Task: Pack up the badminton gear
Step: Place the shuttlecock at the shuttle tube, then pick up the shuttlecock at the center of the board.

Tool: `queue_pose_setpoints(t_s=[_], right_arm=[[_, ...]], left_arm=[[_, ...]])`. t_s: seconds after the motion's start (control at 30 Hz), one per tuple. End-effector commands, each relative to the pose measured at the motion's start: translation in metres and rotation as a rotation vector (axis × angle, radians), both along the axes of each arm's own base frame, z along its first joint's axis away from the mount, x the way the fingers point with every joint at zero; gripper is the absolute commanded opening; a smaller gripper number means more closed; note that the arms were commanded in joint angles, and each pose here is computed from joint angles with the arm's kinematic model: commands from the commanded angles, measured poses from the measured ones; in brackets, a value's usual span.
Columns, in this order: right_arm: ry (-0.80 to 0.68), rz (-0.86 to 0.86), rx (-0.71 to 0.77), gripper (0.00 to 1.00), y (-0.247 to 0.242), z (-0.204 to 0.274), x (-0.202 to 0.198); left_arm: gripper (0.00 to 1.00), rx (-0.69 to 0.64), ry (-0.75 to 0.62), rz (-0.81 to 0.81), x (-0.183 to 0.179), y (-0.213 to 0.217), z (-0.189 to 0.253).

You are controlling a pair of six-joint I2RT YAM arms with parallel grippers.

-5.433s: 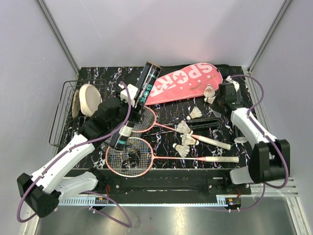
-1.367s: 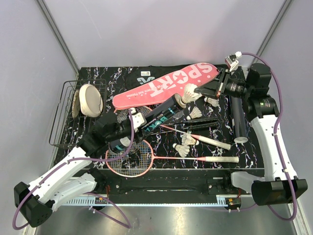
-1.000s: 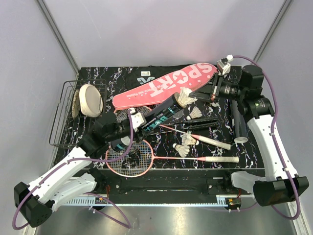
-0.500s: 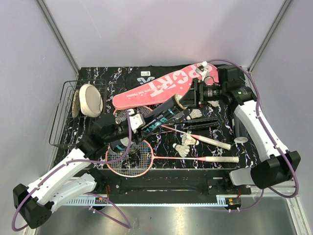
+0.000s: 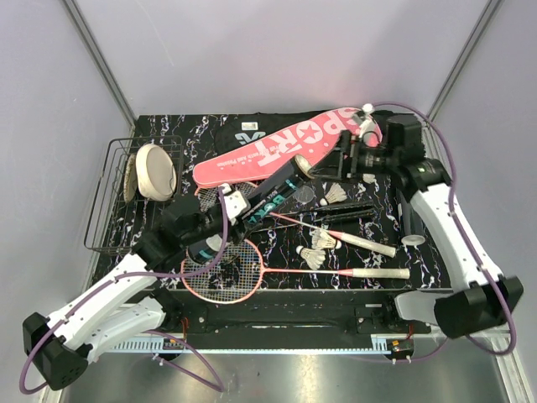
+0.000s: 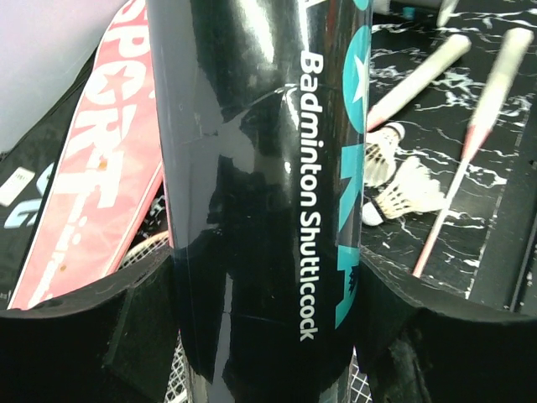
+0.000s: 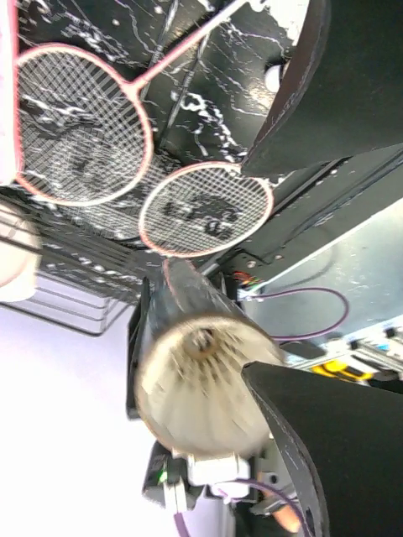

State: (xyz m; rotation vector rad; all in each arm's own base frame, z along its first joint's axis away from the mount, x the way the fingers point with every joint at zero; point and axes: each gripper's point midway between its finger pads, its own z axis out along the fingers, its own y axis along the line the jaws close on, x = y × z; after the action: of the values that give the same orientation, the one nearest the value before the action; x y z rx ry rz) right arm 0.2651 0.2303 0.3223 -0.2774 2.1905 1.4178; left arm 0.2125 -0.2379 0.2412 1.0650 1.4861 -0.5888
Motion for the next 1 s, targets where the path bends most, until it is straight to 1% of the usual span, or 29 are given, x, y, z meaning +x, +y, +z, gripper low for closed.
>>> queue_pose_setpoints(t_s=[0.0, 0.03, 0.07, 0.1, 0.13, 0.17, 0.2, 0.23, 0.27, 0.3, 0.33, 0.43, 0.47, 0.5, 0.53, 0.57, 0.6, 0.63, 0.7, 0.8, 0.87, 0.9, 0.97], right_arm=[[-0.142, -0.090, 0.113, 0.98, -0.010, 0.052, -0.002], [-0.144, -0.123, 0.108, 0.98, -0.014, 0.052, 0.000], [-0.174, -0.198, 0.099, 0.98, -0.026, 0.057, 0.005], [-0.193, -0.266, 0.085, 0.99, -0.035, 0.058, 0.011], [-0.153, -0.357, 0.041, 0.99, -0.046, 0.049, 0.015], [-0.142, -0.548, -0.048, 0.98, -0.071, 0.038, 0.034], [-0.101, -0.623, -0.107, 0.97, -0.084, 0.026, 0.039], [0.007, -0.689, -0.188, 0.97, -0.096, 0.001, 0.034], [0.052, -0.758, -0.263, 0.96, -0.109, -0.018, 0.039], [0.084, -0.759, -0.302, 0.96, -0.109, -0.031, 0.035], [0.139, -0.748, -0.353, 0.96, -0.109, -0.056, 0.028], [0.230, -0.644, -0.413, 0.94, -0.088, -0.102, 0.005], [0.243, -0.611, -0.397, 0.89, -0.079, -0.109, -0.005], [0.288, -0.594, -0.368, 0.87, -0.068, -0.130, -0.013], [0.311, -0.571, -0.334, 0.83, -0.057, -0.138, -0.020], [0.329, -0.532, -0.259, 0.81, -0.045, -0.137, -0.031], [0.392, -0.550, -0.179, 0.79, -0.035, -0.153, -0.034], [0.395, -0.534, -0.134, 0.79, -0.025, -0.153, -0.041], [0.441, -0.576, -0.106, 0.79, -0.022, -0.169, -0.044], [0.492, -0.622, -0.111, 0.79, -0.023, -0.185, -0.045], [0.535, -0.617, -0.125, 0.79, -0.018, -0.198, -0.048], [0.558, -0.618, -0.107, 0.78, -0.014, -0.204, -0.048], [0.579, -0.606, -0.101, 0.75, -0.007, -0.213, -0.049]], left_arm=[[0.00, -0.092, -0.073, 0.160, 0.029, 0.008, 0.039], [0.00, -0.093, -0.061, 0.171, 0.030, 0.008, 0.038], [0.00, -0.093, -0.058, 0.187, 0.033, 0.010, 0.039], [0.00, -0.083, -0.045, 0.251, 0.041, 0.016, 0.036], [0.00, -0.094, -0.013, 0.306, 0.046, 0.021, 0.034], [0.00, -0.111, -0.005, 0.359, 0.052, 0.026, 0.041], [0.00, -0.096, 0.004, 0.483, 0.067, 0.041, 0.037], [0.00, -0.099, 0.030, 0.541, 0.071, 0.047, 0.036], [0.00, -0.105, 0.019, 0.631, 0.079, 0.059, 0.044], [0.00, -0.100, 0.024, 0.670, 0.083, 0.064, 0.044], [0.00, -0.104, 0.023, 0.698, 0.085, 0.068, 0.046], [0.00, -0.133, -0.016, 0.765, 0.087, 0.081, 0.054], [0.00, -0.149, -0.030, 0.774, 0.085, 0.085, 0.059], [0.00, -0.166, -0.045, 0.769, 0.084, 0.085, 0.064], [0.00, -0.162, -0.052, 0.762, 0.082, 0.086, 0.061], [0.00, -0.180, -0.060, 0.754, 0.080, 0.086, 0.066], [0.00, -0.189, -0.062, 0.749, 0.079, 0.086, 0.067], [0.00, -0.194, -0.062, 0.749, 0.080, 0.086, 0.068], [0.00, -0.201, -0.063, 0.760, 0.080, 0.088, 0.070], [0.00, -0.197, -0.059, 0.761, 0.080, 0.087, 0.067], [0.00, -0.198, -0.054, 0.744, 0.080, 0.084, 0.068], [0.00, -0.194, -0.050, 0.740, 0.080, 0.083, 0.067], [0.00, -0.199, -0.051, 0.742, 0.079, 0.084, 0.069]])
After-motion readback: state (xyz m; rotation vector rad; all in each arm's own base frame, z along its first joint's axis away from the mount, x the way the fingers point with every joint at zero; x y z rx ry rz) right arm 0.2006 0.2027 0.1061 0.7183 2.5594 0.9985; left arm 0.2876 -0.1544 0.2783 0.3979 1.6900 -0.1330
